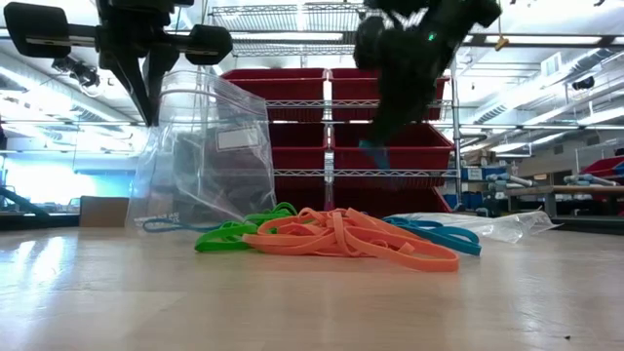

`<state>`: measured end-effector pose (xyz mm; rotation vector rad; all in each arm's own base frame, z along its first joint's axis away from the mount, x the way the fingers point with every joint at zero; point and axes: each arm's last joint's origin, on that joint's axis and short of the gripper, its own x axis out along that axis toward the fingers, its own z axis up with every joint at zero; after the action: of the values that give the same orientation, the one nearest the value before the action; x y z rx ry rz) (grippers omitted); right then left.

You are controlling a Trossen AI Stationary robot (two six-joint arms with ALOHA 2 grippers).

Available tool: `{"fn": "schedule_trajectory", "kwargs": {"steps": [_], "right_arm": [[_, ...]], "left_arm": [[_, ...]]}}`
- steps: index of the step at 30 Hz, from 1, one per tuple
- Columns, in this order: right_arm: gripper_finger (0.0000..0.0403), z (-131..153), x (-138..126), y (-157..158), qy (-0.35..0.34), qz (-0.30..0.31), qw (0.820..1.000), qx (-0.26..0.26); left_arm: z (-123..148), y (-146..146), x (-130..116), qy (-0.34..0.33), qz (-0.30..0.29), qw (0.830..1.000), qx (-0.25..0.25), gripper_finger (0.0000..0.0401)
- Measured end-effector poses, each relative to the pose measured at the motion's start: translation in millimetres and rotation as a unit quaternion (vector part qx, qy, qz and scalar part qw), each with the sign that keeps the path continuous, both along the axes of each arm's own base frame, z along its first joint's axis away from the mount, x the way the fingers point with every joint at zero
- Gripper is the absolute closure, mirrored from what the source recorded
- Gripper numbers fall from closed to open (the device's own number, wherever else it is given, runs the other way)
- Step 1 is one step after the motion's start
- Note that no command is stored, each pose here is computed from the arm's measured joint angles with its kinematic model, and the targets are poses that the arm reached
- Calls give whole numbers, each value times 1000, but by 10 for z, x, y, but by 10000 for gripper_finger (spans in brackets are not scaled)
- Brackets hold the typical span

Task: Sort rubber bands
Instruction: Put the blue rubber band into the top left transparent zip bag

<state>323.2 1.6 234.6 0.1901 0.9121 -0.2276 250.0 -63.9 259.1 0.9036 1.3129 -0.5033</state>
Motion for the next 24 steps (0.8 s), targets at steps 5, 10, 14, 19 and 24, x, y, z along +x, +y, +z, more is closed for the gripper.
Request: {"fn": "schedule_trajectory", "kwargs": {"steps": [5,10,14,19,24], "right_arm": [[403,224,171,152,-142,53,988,0],[403,515,348,181,-316,88,945,2],[403,567,429,134,-372,88,924,5],[403,402,606,94,-404,81,911,26],[403,213,783,101,-419,85,903,34]], "left_arm": [[0,0,1,0,0,1000,0,401],[4,-5,18,-9,-2,1000,-2,401],[5,-6,19,-10,-3,1000,-2,401],[17,-19,69,-36,-4,999,-9,401],[69,-27,88,-46,-7,999,-12,401]]}}
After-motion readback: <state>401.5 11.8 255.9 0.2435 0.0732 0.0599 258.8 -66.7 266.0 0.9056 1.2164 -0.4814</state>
